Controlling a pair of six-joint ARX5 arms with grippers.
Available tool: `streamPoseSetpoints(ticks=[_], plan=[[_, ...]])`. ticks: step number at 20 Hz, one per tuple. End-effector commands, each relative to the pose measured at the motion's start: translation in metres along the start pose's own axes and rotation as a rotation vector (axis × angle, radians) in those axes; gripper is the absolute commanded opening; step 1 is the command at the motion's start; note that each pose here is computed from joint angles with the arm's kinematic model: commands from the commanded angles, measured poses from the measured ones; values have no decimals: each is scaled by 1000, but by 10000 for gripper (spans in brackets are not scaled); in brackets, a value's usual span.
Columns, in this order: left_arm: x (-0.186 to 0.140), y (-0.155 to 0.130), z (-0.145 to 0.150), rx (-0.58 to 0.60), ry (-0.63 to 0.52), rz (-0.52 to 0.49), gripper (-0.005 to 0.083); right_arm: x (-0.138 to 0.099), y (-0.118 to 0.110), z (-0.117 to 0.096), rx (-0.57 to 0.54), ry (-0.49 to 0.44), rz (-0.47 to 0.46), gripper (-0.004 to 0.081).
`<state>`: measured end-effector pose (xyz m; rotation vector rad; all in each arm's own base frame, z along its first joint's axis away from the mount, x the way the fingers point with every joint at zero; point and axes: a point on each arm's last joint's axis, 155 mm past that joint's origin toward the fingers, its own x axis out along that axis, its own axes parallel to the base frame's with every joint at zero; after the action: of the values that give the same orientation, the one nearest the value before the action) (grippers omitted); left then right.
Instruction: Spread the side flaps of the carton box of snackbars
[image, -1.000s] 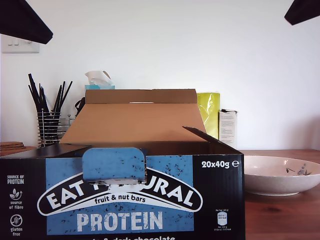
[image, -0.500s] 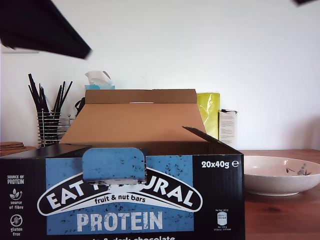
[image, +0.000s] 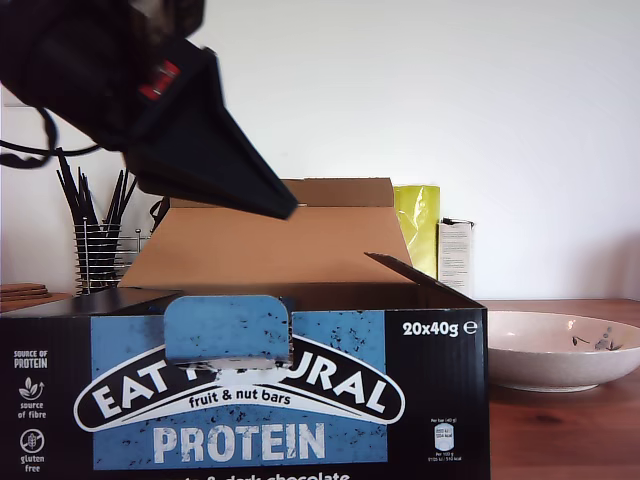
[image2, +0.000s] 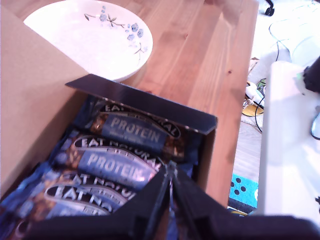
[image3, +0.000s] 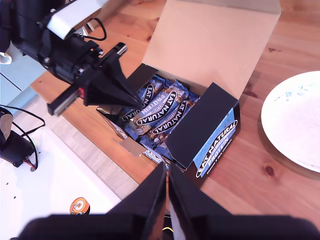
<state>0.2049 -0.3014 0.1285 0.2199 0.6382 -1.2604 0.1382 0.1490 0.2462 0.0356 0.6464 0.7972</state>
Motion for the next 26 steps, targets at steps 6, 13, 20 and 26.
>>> streamPoseSetpoints(ticks=[6, 13, 20, 26], plan=[[34, 7, -4, 52, 13, 51, -24, -5, 2, -3, -26, 2, 0, -13], [57, 13, -6, 72, 6, 62, -24, -31, 10, 13, -73, -48, -10, -13], [64, 2, 34, 119, -105, 49, -24, -37, 8, 9, -104, -29, -27, -13], [79, 1, 49, 123, -132, 44, -24, -37, 8, 9, -128, -27, -27, -13]])
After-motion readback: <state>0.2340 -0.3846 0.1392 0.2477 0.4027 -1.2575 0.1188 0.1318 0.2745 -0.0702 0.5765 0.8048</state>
